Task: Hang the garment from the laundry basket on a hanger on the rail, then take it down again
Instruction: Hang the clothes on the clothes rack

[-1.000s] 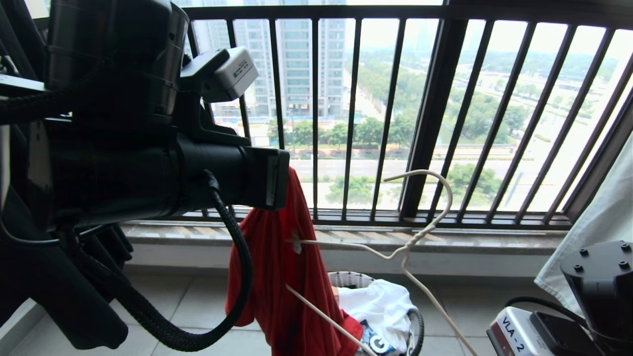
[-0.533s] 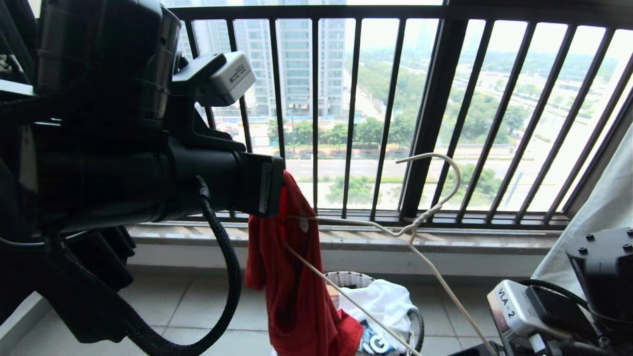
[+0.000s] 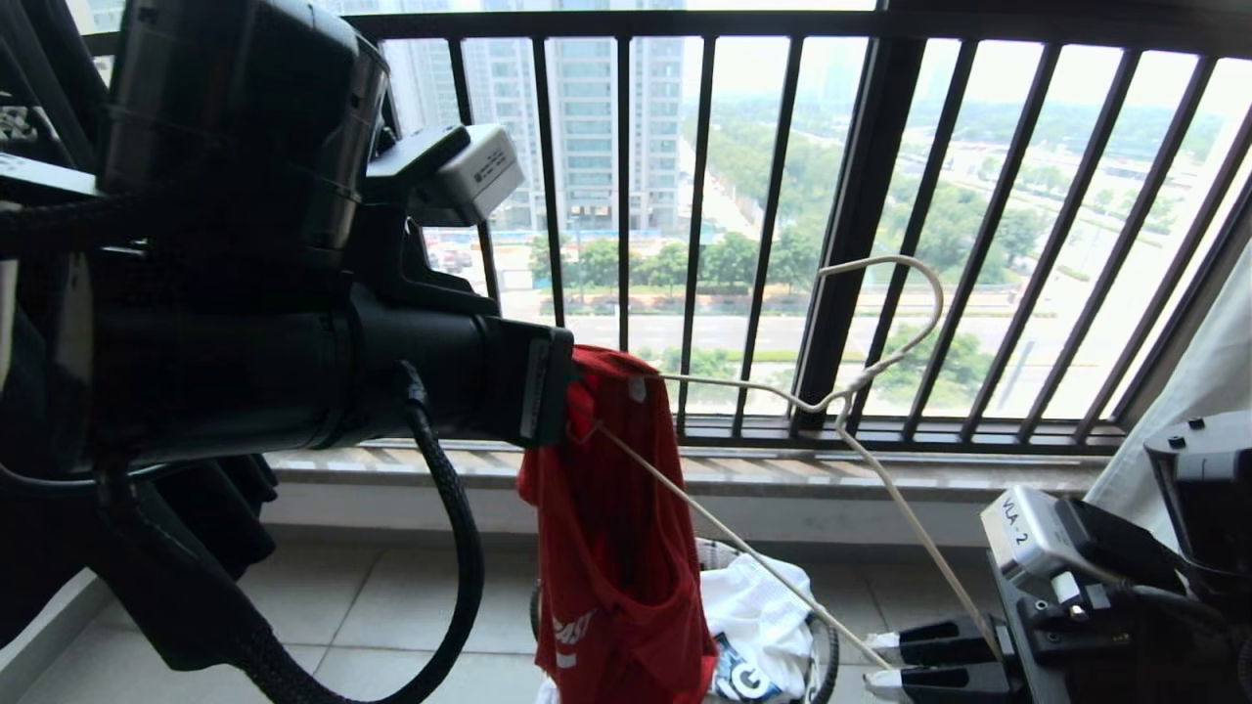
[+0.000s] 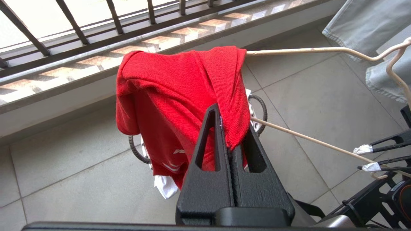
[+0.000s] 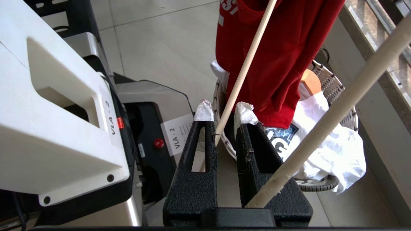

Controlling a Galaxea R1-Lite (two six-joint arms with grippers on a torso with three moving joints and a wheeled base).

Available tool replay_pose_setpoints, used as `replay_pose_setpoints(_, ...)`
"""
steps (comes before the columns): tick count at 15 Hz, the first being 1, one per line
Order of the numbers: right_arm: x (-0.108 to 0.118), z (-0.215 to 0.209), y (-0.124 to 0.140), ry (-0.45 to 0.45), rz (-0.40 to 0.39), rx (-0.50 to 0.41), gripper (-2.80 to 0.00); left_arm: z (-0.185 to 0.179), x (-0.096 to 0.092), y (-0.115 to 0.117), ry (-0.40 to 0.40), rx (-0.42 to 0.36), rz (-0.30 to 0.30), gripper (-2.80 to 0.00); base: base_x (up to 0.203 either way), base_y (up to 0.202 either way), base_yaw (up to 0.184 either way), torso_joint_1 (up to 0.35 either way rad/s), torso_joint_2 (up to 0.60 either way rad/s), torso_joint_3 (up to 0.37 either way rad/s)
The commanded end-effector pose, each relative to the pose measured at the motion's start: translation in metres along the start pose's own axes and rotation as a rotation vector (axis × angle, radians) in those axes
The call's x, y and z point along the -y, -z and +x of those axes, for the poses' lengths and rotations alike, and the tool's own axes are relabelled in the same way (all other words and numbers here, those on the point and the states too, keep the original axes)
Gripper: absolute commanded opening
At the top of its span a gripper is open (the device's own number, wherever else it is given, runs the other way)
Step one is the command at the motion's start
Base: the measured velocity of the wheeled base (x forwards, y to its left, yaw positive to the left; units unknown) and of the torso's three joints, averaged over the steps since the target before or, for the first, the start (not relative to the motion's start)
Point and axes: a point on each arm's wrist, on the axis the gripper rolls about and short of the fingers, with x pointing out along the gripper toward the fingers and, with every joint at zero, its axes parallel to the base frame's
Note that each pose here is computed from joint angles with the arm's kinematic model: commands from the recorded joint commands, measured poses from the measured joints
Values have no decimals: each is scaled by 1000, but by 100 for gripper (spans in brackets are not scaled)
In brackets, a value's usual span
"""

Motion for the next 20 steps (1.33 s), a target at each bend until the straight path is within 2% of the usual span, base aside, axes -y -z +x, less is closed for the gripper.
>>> replay_pose_setpoints(1,3,0,-1,11,1,0,-280,3,4,1,13,-12,2,-280,0,0,0,0,0,0)
replay_pose_setpoints(3,7,-3,0,52,8,-8,-280,4,3,-2,-3,-8,-6,-280,0,0,0,0,0,0)
replay_pose_setpoints(6,7,-3,1,53,0,-10,-280,5,-19,-14,-138,44,-45,-280,0,0,0,0,0,0)
replay_pose_setpoints(10,5,-2,4,43,-25,-24,-280,5,-34,-21,-199,74,-67,-280,0,0,0,0,0,0)
replay_pose_setpoints(13,6,-1,4,42,-27,-25,-280,4,-33,-21,-191,72,-66,-280,0,0,0,0,0,0)
replay_pose_setpoints(15,5,-1,5,32,-30,-23,-280,4,-25,-18,-155,64,-56,-280,0,0,0,0,0,0)
replay_pose_setpoints(18,-4,9,6,-35,-46,-42,-280,14,-8,-8,-100,19,-37,-280,0,0,0,0,0,0)
replay_pose_setpoints(20,-10,13,7,-69,-55,-51,-280,19,-7,-6,-104,4,-37,-280,0,0,0,0,0,0)
